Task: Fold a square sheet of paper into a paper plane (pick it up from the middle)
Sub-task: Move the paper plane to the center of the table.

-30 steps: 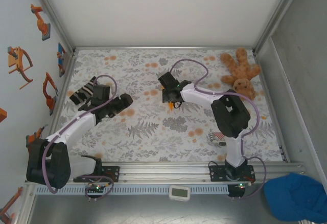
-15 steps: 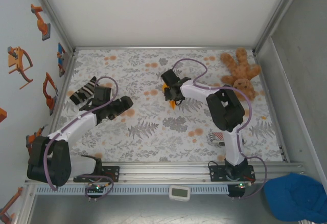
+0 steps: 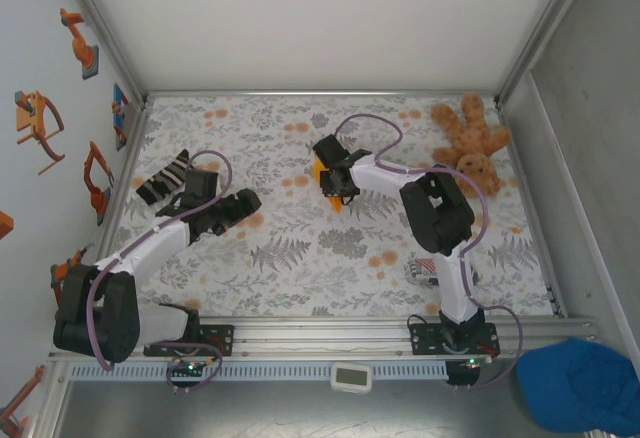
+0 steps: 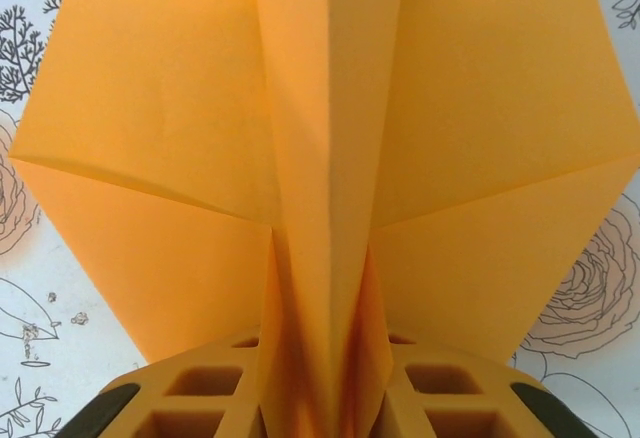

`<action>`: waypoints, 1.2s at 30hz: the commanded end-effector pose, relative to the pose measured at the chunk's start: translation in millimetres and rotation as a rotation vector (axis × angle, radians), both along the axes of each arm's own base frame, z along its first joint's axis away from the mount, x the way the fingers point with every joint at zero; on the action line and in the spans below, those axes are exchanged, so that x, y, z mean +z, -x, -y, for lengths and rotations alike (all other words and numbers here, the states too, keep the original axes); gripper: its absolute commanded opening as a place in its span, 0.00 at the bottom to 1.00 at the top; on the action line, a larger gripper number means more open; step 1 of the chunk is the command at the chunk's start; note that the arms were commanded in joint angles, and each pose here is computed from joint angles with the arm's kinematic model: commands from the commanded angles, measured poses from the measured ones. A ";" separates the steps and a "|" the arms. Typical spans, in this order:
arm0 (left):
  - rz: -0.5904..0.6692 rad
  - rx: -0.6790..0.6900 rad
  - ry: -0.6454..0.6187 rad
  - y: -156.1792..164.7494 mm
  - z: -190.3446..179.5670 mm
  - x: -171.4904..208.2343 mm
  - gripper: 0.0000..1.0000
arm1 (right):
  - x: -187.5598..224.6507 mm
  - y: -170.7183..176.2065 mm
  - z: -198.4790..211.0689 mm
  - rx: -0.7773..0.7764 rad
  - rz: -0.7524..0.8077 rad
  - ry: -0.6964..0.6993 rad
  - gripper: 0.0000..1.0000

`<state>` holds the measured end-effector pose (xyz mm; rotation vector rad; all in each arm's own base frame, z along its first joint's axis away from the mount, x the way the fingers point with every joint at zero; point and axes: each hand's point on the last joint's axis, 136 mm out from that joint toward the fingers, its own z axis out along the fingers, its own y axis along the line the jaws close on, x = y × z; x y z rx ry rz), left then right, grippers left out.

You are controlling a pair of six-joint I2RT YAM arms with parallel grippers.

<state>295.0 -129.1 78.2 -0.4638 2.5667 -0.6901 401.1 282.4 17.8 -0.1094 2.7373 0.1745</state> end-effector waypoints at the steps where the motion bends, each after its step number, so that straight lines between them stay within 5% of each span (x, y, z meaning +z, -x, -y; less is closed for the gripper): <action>1: -0.007 -0.024 0.001 2.9 0.9 -6.4 0.82 | -29.2 9.8 17.5 -0.015 -0.068 0.091 0.27; 14: -0.010 -0.015 -0.019 2.3 -2.4 -7.9 0.86 | -42.7 13.5 25.8 -0.054 -0.091 0.127 0.42; 21: -0.009 0.005 -0.056 4.6 -10.2 -7.7 0.99 | -42.8 12.4 25.2 -0.055 -0.090 0.124 0.46; 36: -0.004 0.010 -0.069 7.8 -13.7 -4.2 0.96 | -44.3 11.7 22.8 -0.054 -0.101 0.125 0.47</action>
